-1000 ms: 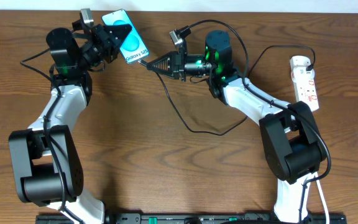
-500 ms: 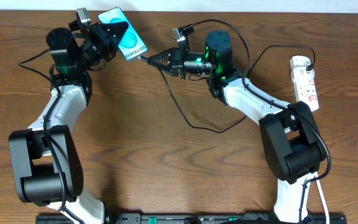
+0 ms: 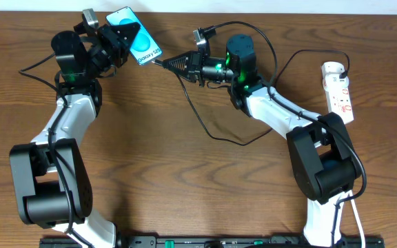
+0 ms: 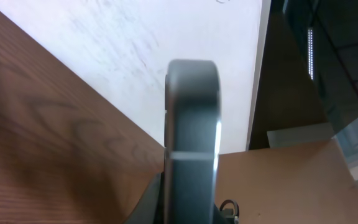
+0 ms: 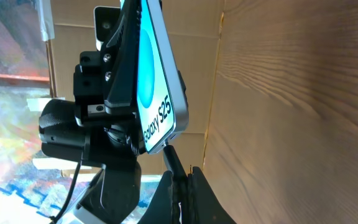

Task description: Plug charger to phone and switch on socket

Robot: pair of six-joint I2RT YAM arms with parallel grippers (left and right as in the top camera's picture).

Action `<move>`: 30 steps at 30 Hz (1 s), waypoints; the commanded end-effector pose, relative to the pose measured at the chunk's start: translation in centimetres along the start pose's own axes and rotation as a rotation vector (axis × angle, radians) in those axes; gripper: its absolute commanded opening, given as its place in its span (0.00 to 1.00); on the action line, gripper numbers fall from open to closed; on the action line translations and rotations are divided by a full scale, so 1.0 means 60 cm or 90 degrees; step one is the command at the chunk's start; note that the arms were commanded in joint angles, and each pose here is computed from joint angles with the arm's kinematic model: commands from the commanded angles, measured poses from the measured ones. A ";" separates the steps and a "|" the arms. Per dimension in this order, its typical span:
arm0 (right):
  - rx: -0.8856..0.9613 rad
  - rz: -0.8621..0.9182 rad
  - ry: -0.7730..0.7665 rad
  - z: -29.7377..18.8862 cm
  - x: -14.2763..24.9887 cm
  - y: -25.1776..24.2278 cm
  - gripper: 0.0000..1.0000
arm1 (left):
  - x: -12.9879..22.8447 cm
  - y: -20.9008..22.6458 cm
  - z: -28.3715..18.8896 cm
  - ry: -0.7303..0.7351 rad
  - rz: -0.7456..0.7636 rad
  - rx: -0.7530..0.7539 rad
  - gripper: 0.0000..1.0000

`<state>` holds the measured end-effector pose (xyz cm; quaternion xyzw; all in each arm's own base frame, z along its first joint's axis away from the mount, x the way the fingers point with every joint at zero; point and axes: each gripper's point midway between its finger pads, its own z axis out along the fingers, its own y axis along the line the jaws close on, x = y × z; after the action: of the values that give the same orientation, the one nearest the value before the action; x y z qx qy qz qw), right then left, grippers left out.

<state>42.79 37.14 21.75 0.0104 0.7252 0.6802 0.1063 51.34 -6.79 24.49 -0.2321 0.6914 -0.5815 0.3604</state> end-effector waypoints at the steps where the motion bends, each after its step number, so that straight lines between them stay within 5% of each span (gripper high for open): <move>1: 0.005 -0.003 -0.063 0.002 -0.027 0.010 0.01 | 0.042 -0.029 0.010 0.071 -0.001 0.032 0.07; 30: -0.007 0.028 -0.079 0.050 0.004 0.026 0.01 | 0.034 -0.027 0.010 0.055 -0.002 0.027 0.07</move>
<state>42.84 38.71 22.04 0.0475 0.7211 0.6822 0.1114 52.00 -5.40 24.49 -0.2538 0.6842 -0.5675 0.3812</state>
